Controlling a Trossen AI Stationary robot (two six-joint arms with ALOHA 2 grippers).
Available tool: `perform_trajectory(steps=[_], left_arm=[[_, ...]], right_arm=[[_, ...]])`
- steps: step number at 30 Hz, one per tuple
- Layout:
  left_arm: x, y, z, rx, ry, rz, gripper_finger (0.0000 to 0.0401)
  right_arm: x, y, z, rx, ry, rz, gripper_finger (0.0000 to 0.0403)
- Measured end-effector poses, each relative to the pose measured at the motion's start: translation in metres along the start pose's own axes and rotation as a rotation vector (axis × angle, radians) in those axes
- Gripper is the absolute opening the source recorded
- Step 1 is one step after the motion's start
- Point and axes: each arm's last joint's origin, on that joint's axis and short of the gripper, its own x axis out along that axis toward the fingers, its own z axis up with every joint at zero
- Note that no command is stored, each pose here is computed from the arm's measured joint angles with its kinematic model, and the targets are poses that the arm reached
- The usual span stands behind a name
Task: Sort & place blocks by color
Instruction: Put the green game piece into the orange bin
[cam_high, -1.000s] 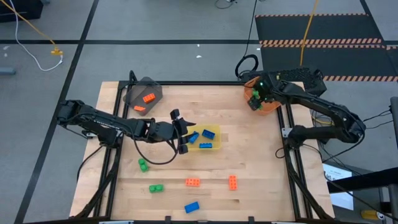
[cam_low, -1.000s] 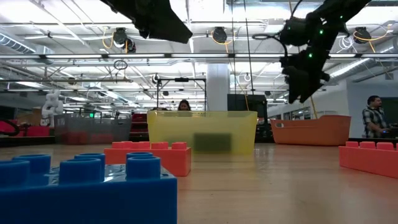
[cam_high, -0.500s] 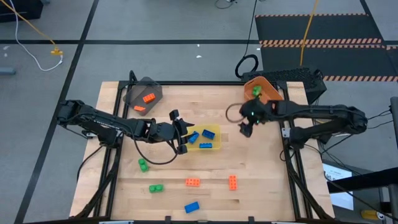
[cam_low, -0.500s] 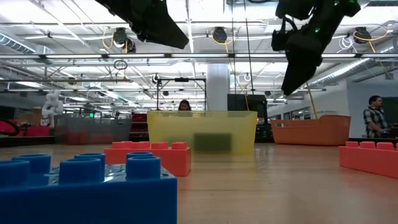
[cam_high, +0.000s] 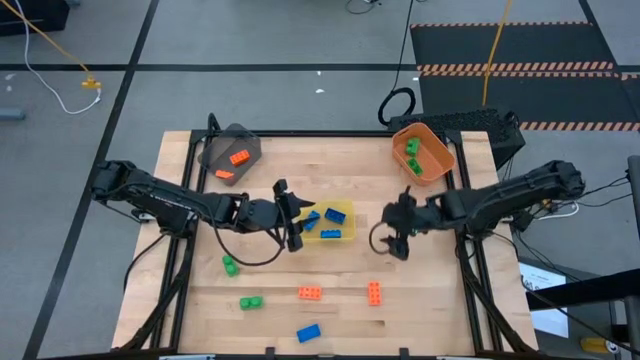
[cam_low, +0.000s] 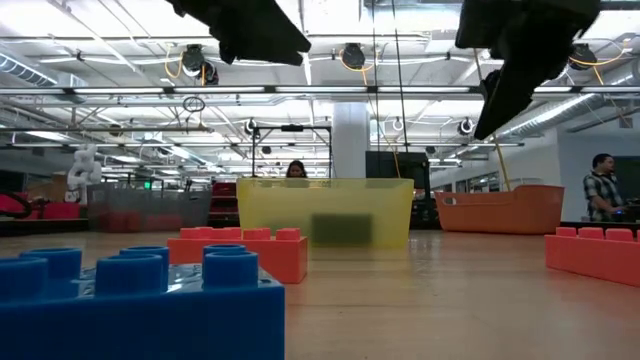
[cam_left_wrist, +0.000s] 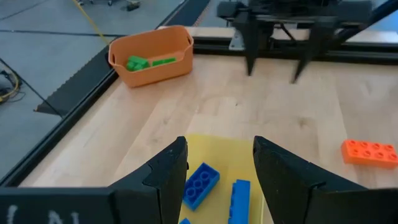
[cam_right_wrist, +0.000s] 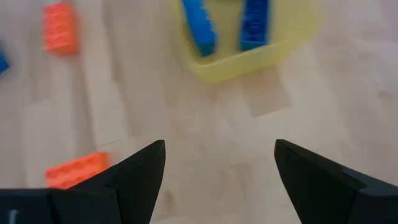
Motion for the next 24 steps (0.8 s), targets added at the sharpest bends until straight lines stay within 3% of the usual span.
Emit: perform_trajectory(steps=[5,11,20,24], left_arm=[[-0.004,-0.010,-0.002,0.006,0.007,-0.033,0.0182],[-0.012,-0.024,-0.003,-0.078,-0.004,-0.082,0.0182],[-0.041,-0.070,-0.012,-0.020,0.011,-0.313,0.0182],[-0.051,-0.086,-0.018,-0.057,0.025,-0.339,0.0182]], right_arm=[[0.015,0.023,-0.003,-0.115,-0.004,0.051,0.0290],[0.033,0.042,-0.008,-0.241,0.014,0.080,0.0290],[0.043,0.059,-0.005,-0.350,-0.074,0.143,0.0290],[0.042,0.060,-0.003,-0.360,-0.101,0.141,0.0290]])
